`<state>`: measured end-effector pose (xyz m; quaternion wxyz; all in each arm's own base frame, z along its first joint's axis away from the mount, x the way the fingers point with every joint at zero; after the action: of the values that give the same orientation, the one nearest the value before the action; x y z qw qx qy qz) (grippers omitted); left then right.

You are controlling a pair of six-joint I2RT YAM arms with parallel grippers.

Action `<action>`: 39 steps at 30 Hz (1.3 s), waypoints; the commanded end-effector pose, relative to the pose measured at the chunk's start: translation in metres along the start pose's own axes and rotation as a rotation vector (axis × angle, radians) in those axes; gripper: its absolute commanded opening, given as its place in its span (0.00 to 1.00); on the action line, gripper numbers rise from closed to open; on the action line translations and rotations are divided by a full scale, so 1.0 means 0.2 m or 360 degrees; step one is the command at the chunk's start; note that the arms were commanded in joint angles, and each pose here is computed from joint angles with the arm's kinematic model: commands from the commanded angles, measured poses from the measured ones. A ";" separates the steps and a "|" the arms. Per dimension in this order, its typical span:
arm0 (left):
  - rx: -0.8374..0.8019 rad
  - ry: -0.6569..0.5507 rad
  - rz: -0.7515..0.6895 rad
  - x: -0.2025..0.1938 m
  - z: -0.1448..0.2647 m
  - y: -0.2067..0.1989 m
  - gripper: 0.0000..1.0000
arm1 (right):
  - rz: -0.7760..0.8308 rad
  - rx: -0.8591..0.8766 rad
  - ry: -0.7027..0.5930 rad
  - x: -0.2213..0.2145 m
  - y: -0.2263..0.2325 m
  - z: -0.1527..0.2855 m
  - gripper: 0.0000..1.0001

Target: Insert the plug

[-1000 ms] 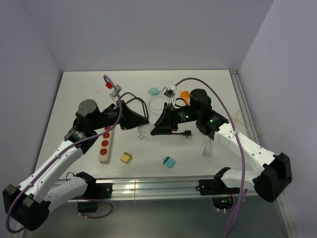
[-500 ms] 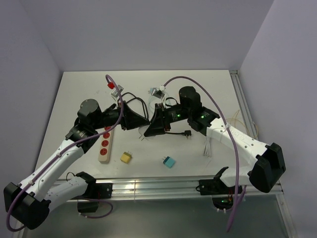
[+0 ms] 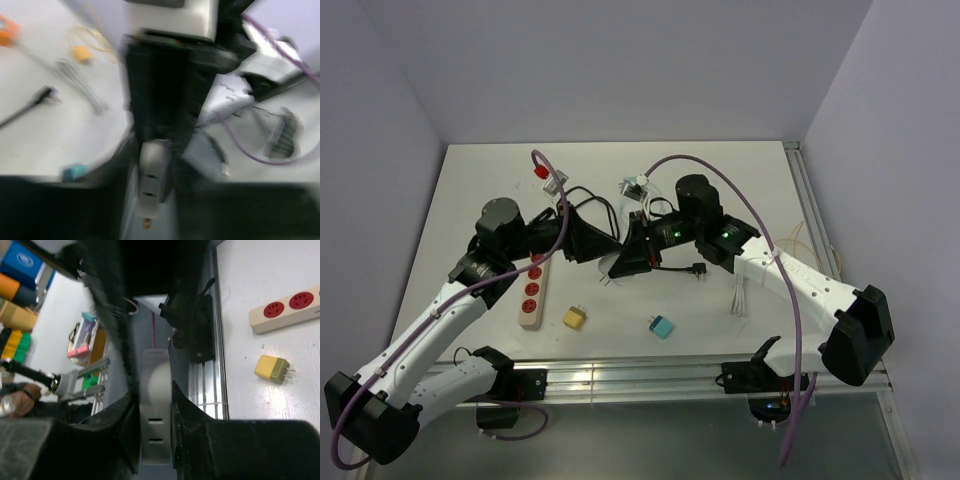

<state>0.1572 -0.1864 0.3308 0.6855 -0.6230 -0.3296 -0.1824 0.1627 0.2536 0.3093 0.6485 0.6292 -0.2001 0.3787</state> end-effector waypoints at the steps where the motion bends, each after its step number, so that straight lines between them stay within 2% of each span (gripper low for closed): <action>1: 0.0370 -0.0215 -0.0021 0.10 0.01 0.04 0.66 | 0.0166 -0.0007 -0.0007 0.03 0.06 -0.03 0.00; 2: 0.0474 -0.0269 -0.0016 0.12 0.02 0.04 0.79 | 0.0116 -0.0118 0.0001 0.02 0.03 -0.02 0.00; 3: 0.0657 -0.0255 0.0065 0.10 0.05 0.09 0.87 | 0.0120 -0.0188 -0.0014 0.03 0.00 0.00 0.00; 4: 0.0919 -0.0406 0.0051 0.14 0.10 0.15 0.99 | 0.0101 -0.0239 -0.0027 0.03 -0.04 0.02 0.00; 7: 0.1292 -0.0559 0.0043 0.16 0.20 0.18 0.99 | 0.0019 -0.0548 -0.0134 0.05 -0.20 0.16 0.00; 8: 0.1315 -0.0573 0.0032 0.15 0.21 0.18 1.00 | -0.0014 -0.0664 -0.0166 0.05 -0.25 0.21 0.00; 10: 0.1330 -0.0649 -0.0021 0.16 0.25 0.15 0.99 | 0.0000 -0.1005 -0.0259 0.08 -0.40 0.36 0.00; 13: 0.1295 -0.0683 -0.0093 0.17 0.28 0.12 0.99 | 0.0004 -0.1489 -0.0222 0.13 -0.59 0.52 0.00; 17: 0.1270 -0.0663 -0.0132 0.17 0.27 0.11 0.99 | -0.0133 -0.1777 -0.0223 0.26 -0.79 0.76 0.00; 20: 0.1235 -0.0593 -0.0123 0.15 0.24 0.14 0.98 | -0.0201 -0.2025 -0.0125 0.29 -0.97 0.90 0.00; 22: 0.1231 -0.0562 -0.0117 0.13 0.23 0.16 0.97 | -0.0296 -0.2126 -0.0025 0.26 -1.10 0.94 0.00; 25: 0.1204 -0.0533 -0.0110 0.11 0.23 0.17 0.97 | -0.0286 -0.2133 0.0046 0.26 -1.18 0.99 0.00; 29: 0.1204 -0.0490 -0.0106 0.08 0.19 0.21 0.96 | -0.0276 -0.2108 0.0057 0.25 -1.26 1.05 0.00; 33: 0.1197 -0.0429 -0.0128 0.07 0.14 0.23 0.96 | -0.0301 -0.2083 0.0184 0.22 -1.33 1.06 0.00; 39: 0.1210 -0.0419 -0.0148 0.08 0.10 0.24 0.96 | -0.0303 -0.2140 0.0193 0.19 -1.38 1.07 0.00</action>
<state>0.1904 -0.1538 0.2940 0.8286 -0.3233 -0.4569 0.0124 0.4297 0.0819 0.1733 0.9452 0.0979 -0.2783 0.1399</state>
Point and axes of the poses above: each gripper's point midway between its finger pads, its own z axis back along the fingers, its own y axis along the line the jaws close on, x = y × z, the point moved 9 cm from there along z, back along the fingers, and after that the axes turned 1 degree about z, right-handed, at the moved point
